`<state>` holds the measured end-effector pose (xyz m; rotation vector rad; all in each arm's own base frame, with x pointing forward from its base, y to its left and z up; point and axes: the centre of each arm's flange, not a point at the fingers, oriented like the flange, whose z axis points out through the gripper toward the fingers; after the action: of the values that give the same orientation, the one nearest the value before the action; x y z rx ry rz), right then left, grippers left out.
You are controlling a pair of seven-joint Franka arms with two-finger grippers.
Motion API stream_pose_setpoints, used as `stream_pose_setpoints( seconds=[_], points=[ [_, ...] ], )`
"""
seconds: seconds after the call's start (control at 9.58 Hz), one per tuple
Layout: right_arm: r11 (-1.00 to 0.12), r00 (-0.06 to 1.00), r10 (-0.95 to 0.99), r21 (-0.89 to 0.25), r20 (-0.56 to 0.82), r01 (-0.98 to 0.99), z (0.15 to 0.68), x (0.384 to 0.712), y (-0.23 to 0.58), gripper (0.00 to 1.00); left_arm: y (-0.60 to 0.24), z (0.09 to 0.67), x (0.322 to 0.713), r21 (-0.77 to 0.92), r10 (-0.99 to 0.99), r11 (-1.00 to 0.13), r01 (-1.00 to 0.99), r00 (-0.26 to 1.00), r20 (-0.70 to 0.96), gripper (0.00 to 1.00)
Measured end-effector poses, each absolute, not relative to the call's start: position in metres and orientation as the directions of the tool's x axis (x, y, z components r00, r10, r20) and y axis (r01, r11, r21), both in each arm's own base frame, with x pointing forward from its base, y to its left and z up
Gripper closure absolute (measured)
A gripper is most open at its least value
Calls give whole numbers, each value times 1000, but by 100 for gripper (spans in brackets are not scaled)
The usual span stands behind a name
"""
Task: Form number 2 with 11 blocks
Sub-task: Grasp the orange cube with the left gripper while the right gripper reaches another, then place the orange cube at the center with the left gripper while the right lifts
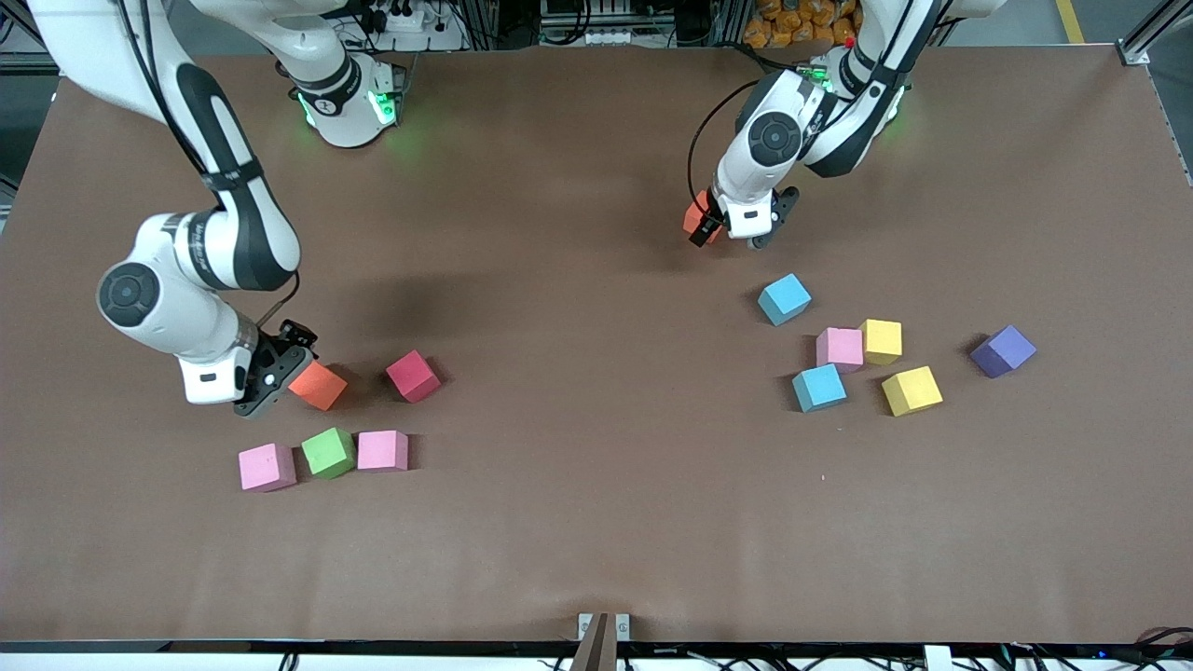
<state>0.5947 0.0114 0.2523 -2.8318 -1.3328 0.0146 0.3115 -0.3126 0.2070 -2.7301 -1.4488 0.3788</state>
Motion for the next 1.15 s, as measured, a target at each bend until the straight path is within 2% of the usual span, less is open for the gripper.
stream_pose_setpoints(
  seconds=[0.42, 0.63, 0.73, 0.94, 1.15],
  points=[
    [-650, 650, 760, -21, 3, 760, 227, 595, 9, 0, -319, 196, 300, -160, 810, -581, 798, 548, -209, 1],
    [-655, 655, 755, -22, 9, 755, 222, 595, 9, 0, -321, 193, 299, -156, 808, -584, 797, 551, -210, 33],
    [-655, 655, 756, -17, 12, 756, 216, 596, 9, 0, -322, 194, 299, -152, 806, -586, 796, 553, -210, 39],
    [-652, 652, 758, -12, 14, 758, 206, 596, 10, 0, -333, 198, 295, -131, 794, -601, 788, 571, -211, 39],
    [-650, 650, 760, -9, 16, 760, 200, 595, 12, 0, -367, 218, 299, -81, 811, -569, 818, 543, -218, 39]
  ],
)
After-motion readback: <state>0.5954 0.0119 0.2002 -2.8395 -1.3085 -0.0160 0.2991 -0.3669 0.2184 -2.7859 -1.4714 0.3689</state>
